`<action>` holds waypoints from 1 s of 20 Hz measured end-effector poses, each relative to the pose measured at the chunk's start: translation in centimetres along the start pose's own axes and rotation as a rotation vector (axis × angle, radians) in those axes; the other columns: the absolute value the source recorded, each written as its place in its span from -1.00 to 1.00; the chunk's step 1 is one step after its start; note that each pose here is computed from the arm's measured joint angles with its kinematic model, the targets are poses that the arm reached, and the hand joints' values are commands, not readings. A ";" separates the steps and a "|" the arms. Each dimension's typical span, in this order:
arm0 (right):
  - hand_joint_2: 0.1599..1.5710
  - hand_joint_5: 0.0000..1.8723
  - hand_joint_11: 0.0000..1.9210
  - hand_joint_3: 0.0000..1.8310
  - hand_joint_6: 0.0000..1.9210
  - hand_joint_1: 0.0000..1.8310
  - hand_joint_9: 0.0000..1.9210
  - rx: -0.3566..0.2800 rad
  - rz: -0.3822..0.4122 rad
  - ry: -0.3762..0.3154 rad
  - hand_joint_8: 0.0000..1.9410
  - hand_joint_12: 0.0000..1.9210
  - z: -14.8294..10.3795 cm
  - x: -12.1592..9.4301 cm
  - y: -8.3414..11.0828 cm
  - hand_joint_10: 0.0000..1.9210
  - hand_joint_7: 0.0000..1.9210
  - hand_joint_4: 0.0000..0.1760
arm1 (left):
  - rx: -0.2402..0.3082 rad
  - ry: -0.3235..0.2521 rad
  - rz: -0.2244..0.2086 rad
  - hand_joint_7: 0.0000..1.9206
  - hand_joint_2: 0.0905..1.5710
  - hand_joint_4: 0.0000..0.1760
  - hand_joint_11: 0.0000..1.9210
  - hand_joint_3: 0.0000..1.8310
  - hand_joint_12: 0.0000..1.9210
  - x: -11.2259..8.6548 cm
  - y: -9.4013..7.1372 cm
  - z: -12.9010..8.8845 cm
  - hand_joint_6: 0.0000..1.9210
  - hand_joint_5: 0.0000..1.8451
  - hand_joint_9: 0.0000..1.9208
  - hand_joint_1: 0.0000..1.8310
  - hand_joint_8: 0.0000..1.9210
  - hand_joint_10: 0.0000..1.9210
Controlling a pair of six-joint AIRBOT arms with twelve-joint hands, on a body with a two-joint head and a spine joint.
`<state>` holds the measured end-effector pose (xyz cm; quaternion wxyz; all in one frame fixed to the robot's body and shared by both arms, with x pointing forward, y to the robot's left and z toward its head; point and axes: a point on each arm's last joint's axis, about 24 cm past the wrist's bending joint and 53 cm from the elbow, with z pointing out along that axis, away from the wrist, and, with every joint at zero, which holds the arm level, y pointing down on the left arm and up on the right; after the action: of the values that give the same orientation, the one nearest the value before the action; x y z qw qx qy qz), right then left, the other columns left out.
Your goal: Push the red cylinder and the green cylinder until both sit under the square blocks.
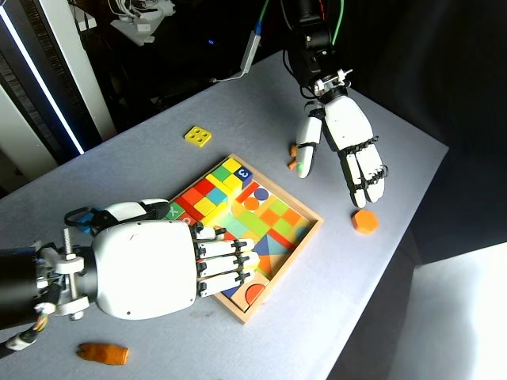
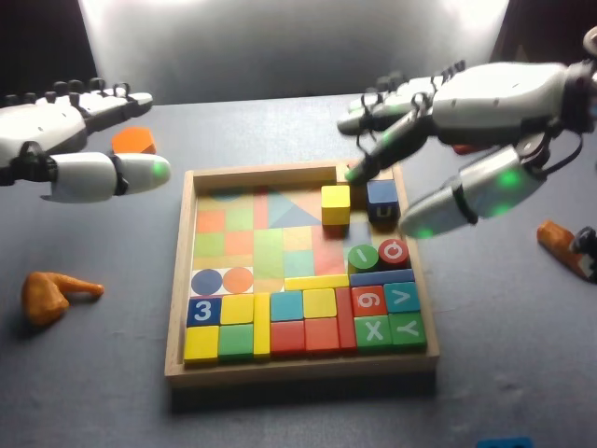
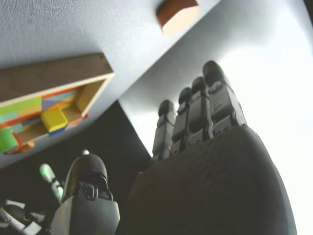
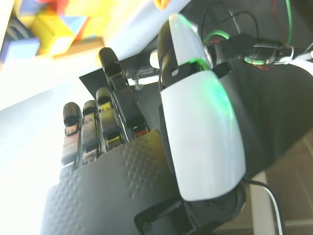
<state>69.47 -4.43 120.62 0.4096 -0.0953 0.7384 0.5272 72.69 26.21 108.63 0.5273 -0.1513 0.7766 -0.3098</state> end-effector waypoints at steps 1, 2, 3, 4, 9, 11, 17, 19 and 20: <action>0.29 -0.44 -1.00 -1.00 -1.00 -0.56 -1.00 -0.018 0.031 -0.050 -1.00 -1.00 -0.7 -1.2 0.2 -1.00 -0.95 -1.00 | 0.012 -0.016 -0.008 -1.00 0.38 0.50 -1.00 -1.00 -1.00 -0.4 -0.2 -0.5 -1.00 -0.95 -1.00 -1.00 -1.00 -1.00; 0.31 -0.47 -1.00 -0.99 -1.00 -0.61 -1.00 -0.021 0.064 -0.096 -1.00 -1.00 -1.5 -2.1 -0.1 -1.00 -0.98 -1.00 | 0.029 -0.035 -0.013 -1.00 0.34 0.46 -1.00 -1.00 -1.00 -0.9 -0.6 -1.1 -1.00 -0.94 -1.00 -1.00 -1.00 -1.00; 0.32 -0.48 -1.00 -0.99 -1.00 -0.62 -1.00 -0.021 0.075 -0.118 -1.00 -1.00 -2.2 -2.4 -0.5 -1.00 -0.98 -1.00 | 0.037 -0.046 -0.016 -1.00 0.35 0.26 -1.00 -1.00 -1.00 -1.2 -0.6 -1.5 -1.00 -0.94 -1.00 -1.00 -1.00 -1.00; 0.33 -0.51 -1.00 -0.99 -1.00 -0.65 -1.00 -0.010 0.099 -0.156 -0.99 -1.00 -3.2 -2.7 -1.3 -1.00 -0.96 -0.94 | 0.059 -0.065 -0.027 -1.00 0.38 0.38 -1.00 -1.00 -1.00 -1.5 -1.0 -2.4 -1.00 -0.95 -1.00 -1.00 -1.00 -1.00; 0.52 -0.66 -1.00 -0.99 -1.00 -0.86 -0.94 -0.031 0.228 -0.341 -1.00 -0.49 -7.5 -4.8 -3.1 -0.99 -0.87 -0.78 | 0.178 -0.149 -0.063 -1.00 0.35 0.76 -0.99 -1.00 -1.00 -3.2 -3.3 -6.5 -0.99 -0.93 -1.00 -1.00 -1.00 -1.00; 0.49 -0.75 -1.00 -1.00 -1.00 -0.69 -0.95 -0.063 0.251 -0.405 -1.00 -0.67 -9.2 -5.2 -3.0 -1.00 -0.86 -0.16 | 0.215 -0.203 -0.075 -0.99 0.38 0.78 -0.93 -0.99 -0.97 -4.6 -3.9 -8.5 -0.99 -0.93 -1.00 -1.00 -1.00 -1.00; 0.54 -0.96 -1.00 -1.00 -1.00 -0.67 -0.95 -0.151 0.283 -0.606 -1.00 -0.57 -14.8 -7.7 -2.2 -0.99 -0.93 0.37 | 0.367 -0.341 -0.101 -0.90 0.44 0.64 -0.89 -1.00 -0.92 -7.8 -6.9 -13.6 -1.00 -0.97 -0.84 -0.88 -0.99 -0.98; 0.48 -0.91 -1.00 -1.00 -0.99 -0.44 -0.89 -0.186 0.265 -0.653 -0.99 -0.47 -16.2 -8.3 -1.2 -0.98 -0.86 0.48 | 0.426 -0.359 -0.084 -0.85 0.39 0.71 -0.87 -1.00 -0.89 -8.4 -8.5 -14.8 -1.00 -0.98 -0.80 -0.84 -0.99 -0.99; 0.51 -0.98 -1.00 -1.00 -1.00 -0.50 -0.89 -0.200 0.244 -0.666 -1.00 -0.52 -16.7 -8.5 -0.6 -0.99 -0.88 0.67 | 0.459 -0.370 -0.078 -0.85 0.44 0.41 -0.84 -0.99 -0.88 -8.7 -9.4 -15.5 -1.00 -1.00 -0.80 -0.81 -0.99 -0.99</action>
<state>66.87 -21.50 128.01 0.5500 0.1306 0.5154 0.6440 61.18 28.90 124.83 0.6679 -0.1117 0.5707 -0.4644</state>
